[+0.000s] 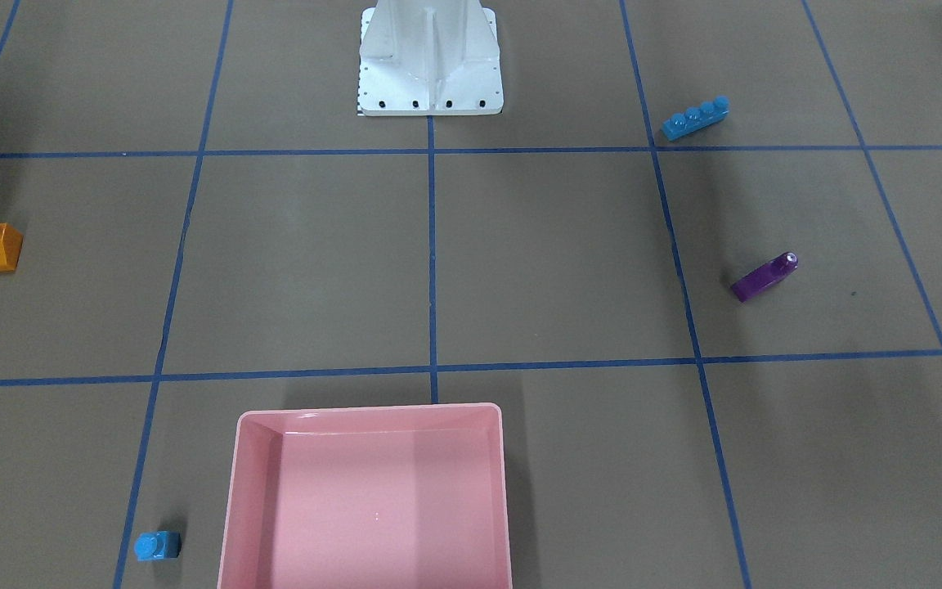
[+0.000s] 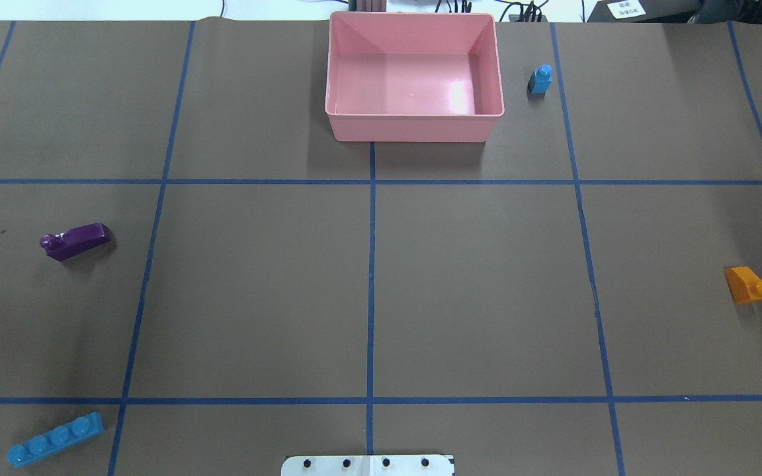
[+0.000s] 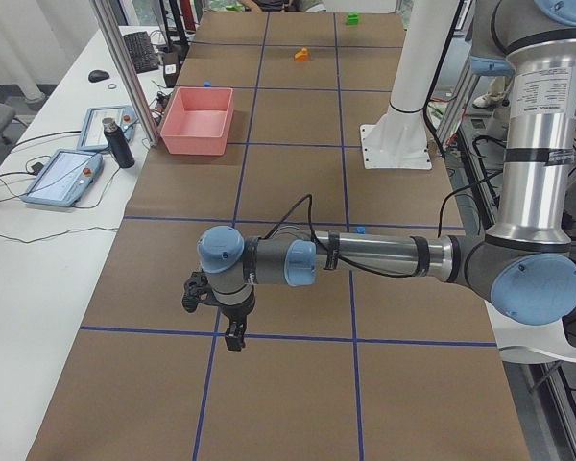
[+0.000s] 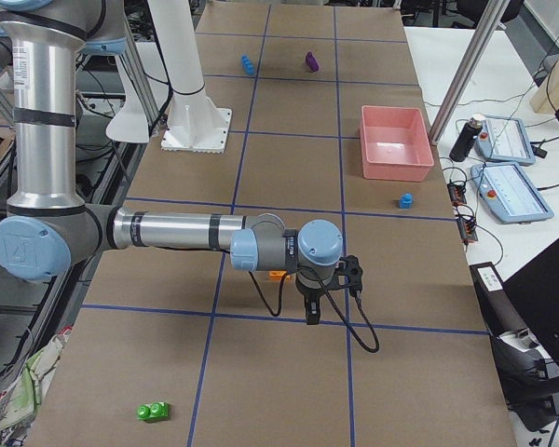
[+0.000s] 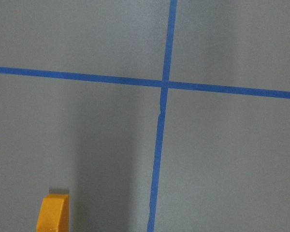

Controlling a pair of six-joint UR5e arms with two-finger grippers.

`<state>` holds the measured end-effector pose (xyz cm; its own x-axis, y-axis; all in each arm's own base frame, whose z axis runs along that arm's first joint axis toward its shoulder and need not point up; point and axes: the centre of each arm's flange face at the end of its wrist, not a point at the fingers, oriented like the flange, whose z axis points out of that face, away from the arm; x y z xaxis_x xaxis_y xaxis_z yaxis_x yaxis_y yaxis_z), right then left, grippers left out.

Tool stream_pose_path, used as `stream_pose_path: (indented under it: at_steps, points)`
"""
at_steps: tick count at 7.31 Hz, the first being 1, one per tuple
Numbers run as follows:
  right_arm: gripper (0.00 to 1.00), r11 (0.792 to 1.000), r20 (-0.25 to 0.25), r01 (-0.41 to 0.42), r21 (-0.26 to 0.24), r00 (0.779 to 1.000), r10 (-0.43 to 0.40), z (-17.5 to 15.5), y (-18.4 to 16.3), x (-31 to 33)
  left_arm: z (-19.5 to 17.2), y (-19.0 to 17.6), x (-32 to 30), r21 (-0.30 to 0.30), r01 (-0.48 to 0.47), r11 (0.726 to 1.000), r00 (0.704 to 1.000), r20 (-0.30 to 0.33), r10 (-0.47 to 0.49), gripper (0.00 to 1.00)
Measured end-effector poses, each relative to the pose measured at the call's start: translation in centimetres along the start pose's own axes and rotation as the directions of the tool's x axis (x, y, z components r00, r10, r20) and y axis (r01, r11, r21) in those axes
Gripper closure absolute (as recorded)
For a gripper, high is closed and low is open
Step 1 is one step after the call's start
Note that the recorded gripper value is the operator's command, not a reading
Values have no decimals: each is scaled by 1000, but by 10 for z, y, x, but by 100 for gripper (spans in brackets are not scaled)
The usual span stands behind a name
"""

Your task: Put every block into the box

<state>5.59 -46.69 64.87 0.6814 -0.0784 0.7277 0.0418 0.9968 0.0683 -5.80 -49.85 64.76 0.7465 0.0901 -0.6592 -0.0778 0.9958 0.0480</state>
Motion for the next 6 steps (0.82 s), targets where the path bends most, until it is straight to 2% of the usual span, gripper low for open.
stream_pose_path:
  at_steps: [4,6]
  points:
    - [0,1000,-2,18,23,1000,-18,-7,-7,-9,-18,-14,18,37,-34,999,999,-10,35,0]
    - [0,996,-2,71,48,997,-71,-14,-17,-35,-25,-43,53,71,-119,990,993,-4,119,0]
